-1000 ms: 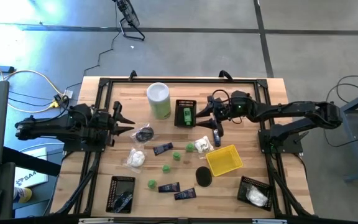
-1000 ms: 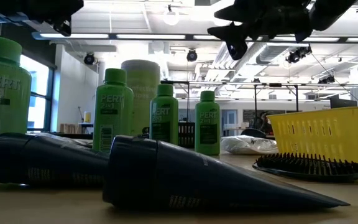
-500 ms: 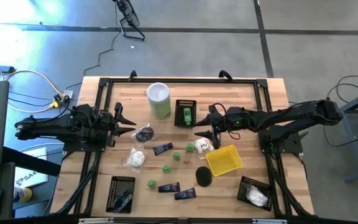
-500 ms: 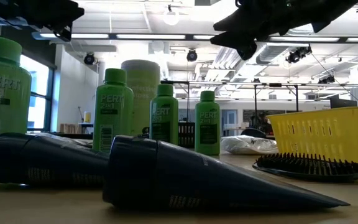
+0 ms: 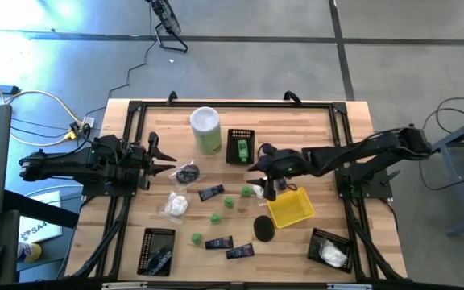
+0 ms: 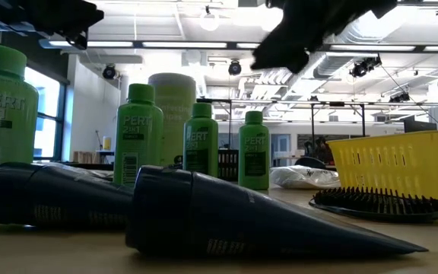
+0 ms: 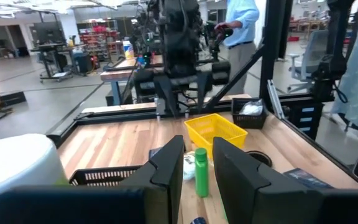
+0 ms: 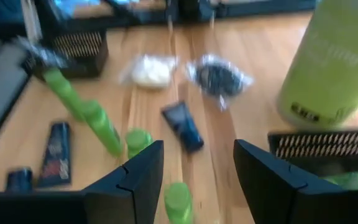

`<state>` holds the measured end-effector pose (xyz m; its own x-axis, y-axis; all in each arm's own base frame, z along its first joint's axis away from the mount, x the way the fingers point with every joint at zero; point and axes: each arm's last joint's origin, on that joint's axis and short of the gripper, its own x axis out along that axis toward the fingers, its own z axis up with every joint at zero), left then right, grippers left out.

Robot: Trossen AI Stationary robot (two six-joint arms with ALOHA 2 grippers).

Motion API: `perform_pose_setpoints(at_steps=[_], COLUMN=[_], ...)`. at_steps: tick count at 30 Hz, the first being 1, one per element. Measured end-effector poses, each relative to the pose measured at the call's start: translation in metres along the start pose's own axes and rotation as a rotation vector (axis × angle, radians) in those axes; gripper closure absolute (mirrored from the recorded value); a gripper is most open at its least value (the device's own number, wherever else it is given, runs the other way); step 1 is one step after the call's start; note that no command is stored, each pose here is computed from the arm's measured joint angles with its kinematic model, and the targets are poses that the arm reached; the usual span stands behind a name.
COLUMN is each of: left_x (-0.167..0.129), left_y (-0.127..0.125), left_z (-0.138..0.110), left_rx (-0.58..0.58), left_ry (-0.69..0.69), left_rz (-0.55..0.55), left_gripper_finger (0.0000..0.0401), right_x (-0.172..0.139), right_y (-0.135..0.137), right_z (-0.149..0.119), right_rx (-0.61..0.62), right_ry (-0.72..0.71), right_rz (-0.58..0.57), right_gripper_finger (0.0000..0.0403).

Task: Pick & Place Travel size toiletries
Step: Put the green shampoo bottle into the top black bin

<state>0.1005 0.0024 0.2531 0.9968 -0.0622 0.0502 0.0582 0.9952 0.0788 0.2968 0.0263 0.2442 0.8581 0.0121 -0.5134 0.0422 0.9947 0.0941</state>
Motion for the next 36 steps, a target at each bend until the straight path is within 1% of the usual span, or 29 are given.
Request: perform_pose_setpoints(at_steps=[5, 13, 17, 21, 29, 33, 36], left_x=[0.000, 0.000, 0.000, 0.000, 0.000, 0.000, 0.000], left_y=[0.000, 0.000, 0.000, 0.000, 0.000, 0.000, 0.000], left_z=[0.000, -0.002, -0.005, -0.006, -0.008, -0.008, -0.008], left_rx=[0.002, -0.001, -0.005, -0.006, -0.008, -0.009, -0.009], left_ry=[0.001, 0.023, 0.053, 0.062, 0.084, 0.086, 0.088], left_rz=[0.008, 0.008, 0.008, 0.007, 0.005, 0.004, 0.004], left_gripper_finger=[0.0318, 0.0318, 0.0318, 0.0318, 0.0318, 0.0318, 0.0318], right_x=[0.018, 0.035, 0.044, 0.048, 0.048, 0.055, 0.063], right_y=[0.000, 0.000, 0.002, 0.003, 0.002, 0.002, 0.003], right_z=[-0.014, -0.026, -0.032, -0.033, -0.032, -0.040, -0.044], right_rx=[0.001, 0.051, 0.056, 0.059, 0.058, 0.058, 0.070], right_ry=[0.085, 0.147, 0.174, 0.173, 0.158, 0.198, 0.204], right_rz=[-0.002, 0.009, 0.063, 0.096, 0.078, 0.081, 0.115], right_gripper_finger=[0.0216, 0.0216, 0.0216, 0.0216, 0.0216, 0.0216, 0.0216])
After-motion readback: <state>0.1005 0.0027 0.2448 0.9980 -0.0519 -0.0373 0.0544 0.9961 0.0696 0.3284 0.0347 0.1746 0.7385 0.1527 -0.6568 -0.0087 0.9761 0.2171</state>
